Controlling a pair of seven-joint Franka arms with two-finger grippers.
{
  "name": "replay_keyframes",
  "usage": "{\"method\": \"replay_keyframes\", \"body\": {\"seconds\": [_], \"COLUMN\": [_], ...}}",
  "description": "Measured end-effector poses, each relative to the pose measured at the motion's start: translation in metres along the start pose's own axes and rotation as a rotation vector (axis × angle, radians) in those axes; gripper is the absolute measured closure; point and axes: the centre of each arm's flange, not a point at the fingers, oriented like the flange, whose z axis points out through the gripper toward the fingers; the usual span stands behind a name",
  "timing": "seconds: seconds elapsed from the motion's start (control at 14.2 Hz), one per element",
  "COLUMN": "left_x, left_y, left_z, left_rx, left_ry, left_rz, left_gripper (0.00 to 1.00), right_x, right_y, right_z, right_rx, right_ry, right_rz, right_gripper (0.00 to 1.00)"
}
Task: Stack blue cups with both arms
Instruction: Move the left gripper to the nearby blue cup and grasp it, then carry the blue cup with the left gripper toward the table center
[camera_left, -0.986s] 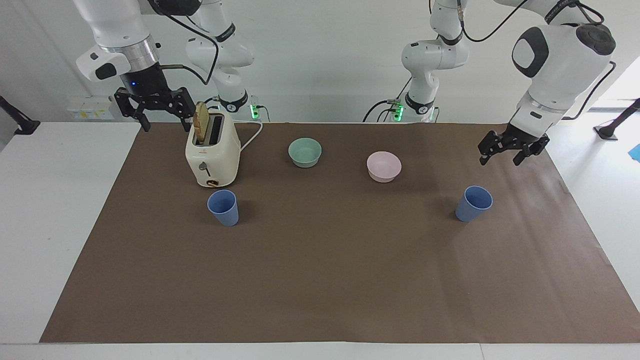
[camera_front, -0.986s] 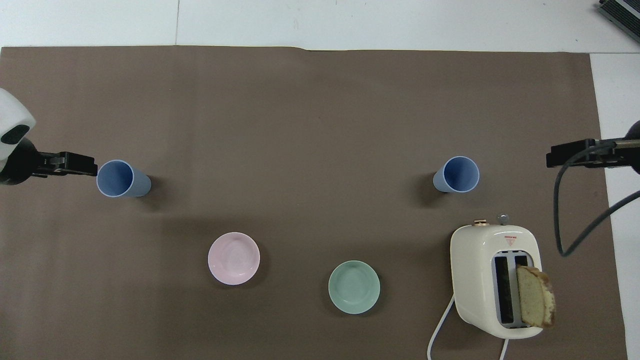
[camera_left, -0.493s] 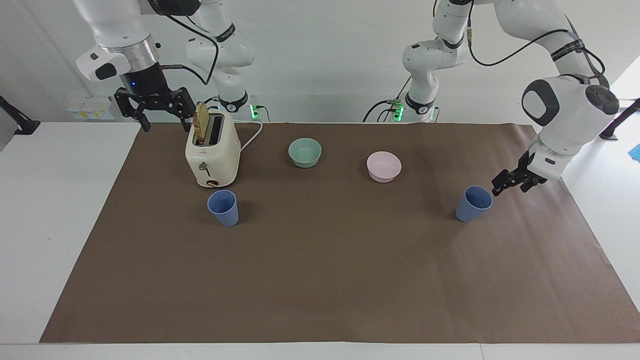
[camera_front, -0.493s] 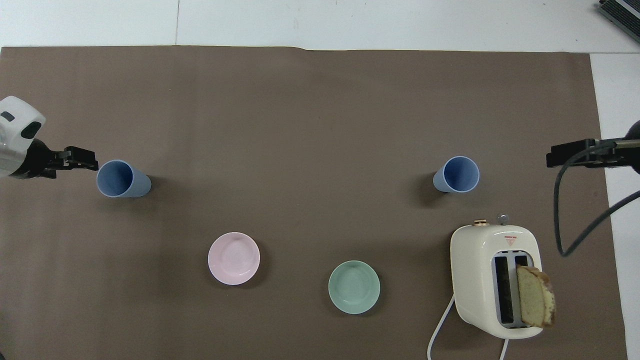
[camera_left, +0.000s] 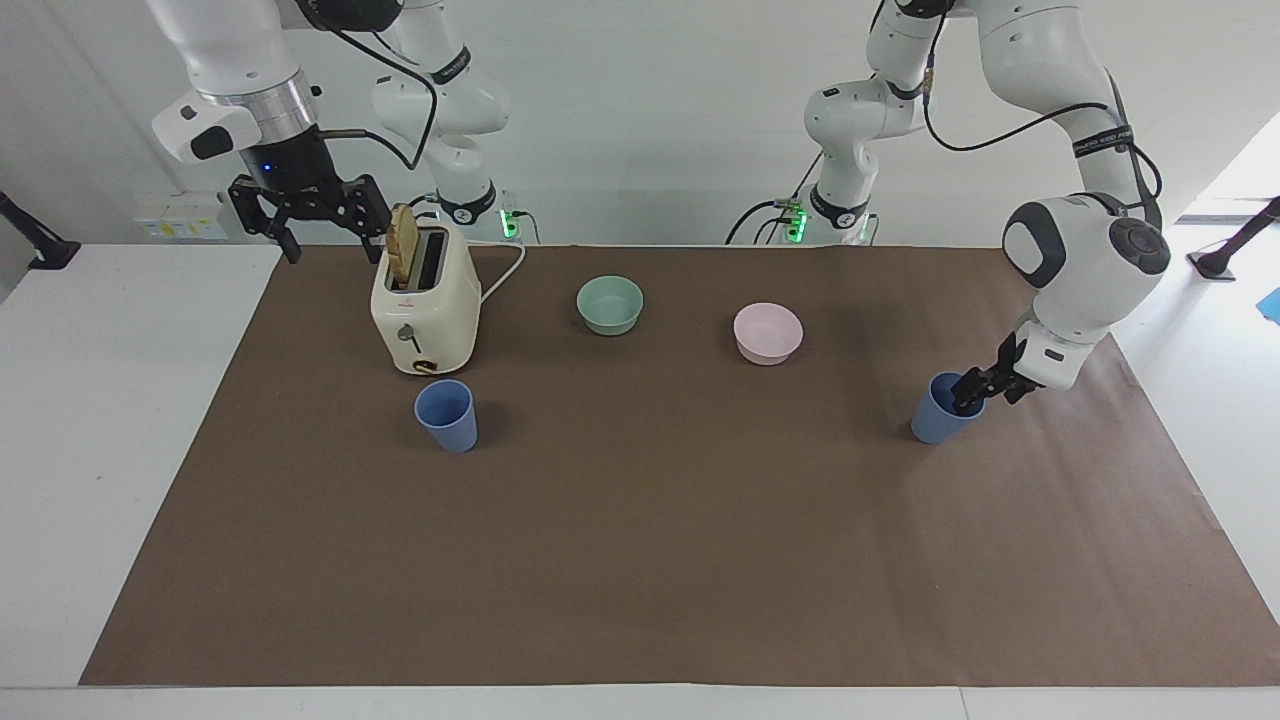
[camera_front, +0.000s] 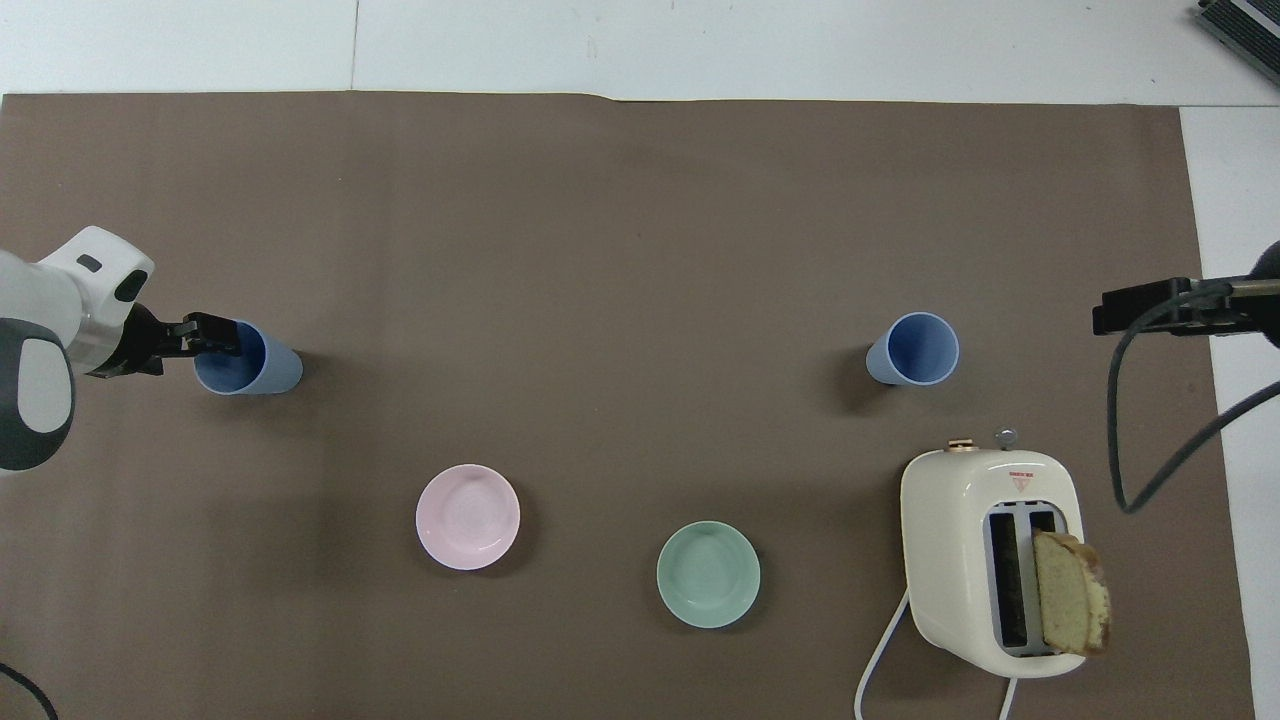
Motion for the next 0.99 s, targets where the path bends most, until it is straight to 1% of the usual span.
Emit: {"method": "replay_keyframes", "body": {"seconds": [0.14,0.21,0.28,0.42,0.56,0.63,0.7,0.77,0.85,0.99], "left_x": [-0.001,-0.001,-0.002,-0.003,-0.004,-0.004,-0.004,-0.003,0.0,0.007], "left_y": [0.001,0.003,0.004,0.007,0.015,0.018,0.019,0.019,0.02,0.024], "left_z": [0.001,0.001,0.001,0.001,0.002,0.001,-0.001,-0.005,-0.012,-0.033], "left_rx": [0.0,0.0,0.0,0.0,0.0,0.0,0.0,0.0,0.0,-0.004], "left_ry": [-0.001,-0.001,-0.001,-0.003,-0.005,-0.007,-0.014,-0.019,-0.017,0.013], "left_rz": [0.0,-0.003,-0.006,0.0,0.01,0.012,0.014,0.014,0.014,0.02], "left_gripper": [0.0,0.08,0.22,0.48,0.7,0.8,0.93,0.96,0.96,0.96], "right_x": [0.0,0.0,0.0,0.0,0.0,0.0,0.0,0.0,0.0,0.0], "right_y": [0.0,0.0,0.0,0.0,0.0,0.0,0.0,0.0,0.0,0.0], "right_z": [0.0,0.0,0.0,0.0,0.0,0.0,0.0,0.0,0.0,0.0], "right_rx": [0.0,0.0,0.0,0.0,0.0,0.0,0.0,0.0,0.0,0.0], "right_ry": [0.0,0.0,0.0,0.0,0.0,0.0,0.0,0.0,0.0,0.0], "right_rz": [0.0,0.0,0.0,0.0,0.0,0.0,0.0,0.0,0.0,0.0], "right_gripper": [0.0,0.0,0.0,0.0,0.0,0.0,0.0,0.0,0.0,0.0]}}
